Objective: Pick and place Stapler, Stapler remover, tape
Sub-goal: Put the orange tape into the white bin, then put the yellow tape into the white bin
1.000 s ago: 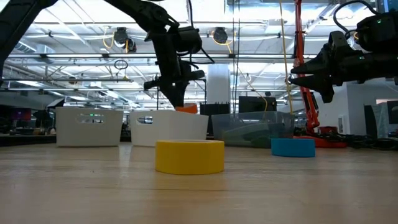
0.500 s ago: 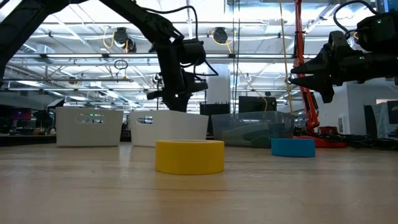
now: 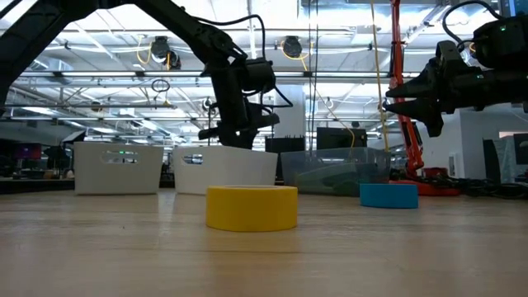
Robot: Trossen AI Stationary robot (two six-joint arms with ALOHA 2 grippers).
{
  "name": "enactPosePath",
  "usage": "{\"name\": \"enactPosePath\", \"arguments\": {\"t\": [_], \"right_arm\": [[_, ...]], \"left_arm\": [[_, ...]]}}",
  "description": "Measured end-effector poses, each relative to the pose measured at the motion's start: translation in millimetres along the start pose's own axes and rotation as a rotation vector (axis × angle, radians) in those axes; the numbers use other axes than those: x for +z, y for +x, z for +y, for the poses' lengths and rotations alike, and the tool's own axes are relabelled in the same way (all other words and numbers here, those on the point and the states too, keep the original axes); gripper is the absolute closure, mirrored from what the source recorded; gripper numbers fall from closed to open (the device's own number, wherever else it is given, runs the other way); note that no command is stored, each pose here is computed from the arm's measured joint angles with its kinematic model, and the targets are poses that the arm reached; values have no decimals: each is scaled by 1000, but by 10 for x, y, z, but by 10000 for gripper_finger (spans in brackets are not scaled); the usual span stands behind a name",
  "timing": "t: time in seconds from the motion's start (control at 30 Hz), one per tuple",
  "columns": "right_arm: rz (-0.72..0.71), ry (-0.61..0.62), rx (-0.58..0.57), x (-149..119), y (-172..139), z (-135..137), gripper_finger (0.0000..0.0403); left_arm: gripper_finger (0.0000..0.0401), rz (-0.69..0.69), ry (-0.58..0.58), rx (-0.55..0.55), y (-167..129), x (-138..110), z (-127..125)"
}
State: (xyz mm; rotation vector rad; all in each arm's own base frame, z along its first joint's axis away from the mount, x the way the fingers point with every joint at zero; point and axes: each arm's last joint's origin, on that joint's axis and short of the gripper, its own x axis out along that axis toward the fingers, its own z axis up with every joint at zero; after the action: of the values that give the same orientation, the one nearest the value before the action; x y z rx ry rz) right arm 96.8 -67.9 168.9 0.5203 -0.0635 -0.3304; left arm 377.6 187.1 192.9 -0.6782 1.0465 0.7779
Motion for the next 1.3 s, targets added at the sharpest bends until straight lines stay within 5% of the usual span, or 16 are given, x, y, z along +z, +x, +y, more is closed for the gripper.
{"name": "enactPosePath", "arguments": {"t": [0.27, 0.8, 1.03, 1.3], "right_arm": [[0, 0, 1, 0, 0, 0, 248], [-1, 0, 1, 1, 0, 1, 248], [-1, -1, 2, 2, 0, 1, 248], [-3, -2, 7, 4, 0, 5, 248]], "left_arm": [[356, 3, 21, -13, 0, 4, -1], [247, -8, 25, -18, -64, 25, 24], [243, -146, 11, -99, -799, 84, 89], [242, -339, 154, -211, -1732, -246, -155]]}}
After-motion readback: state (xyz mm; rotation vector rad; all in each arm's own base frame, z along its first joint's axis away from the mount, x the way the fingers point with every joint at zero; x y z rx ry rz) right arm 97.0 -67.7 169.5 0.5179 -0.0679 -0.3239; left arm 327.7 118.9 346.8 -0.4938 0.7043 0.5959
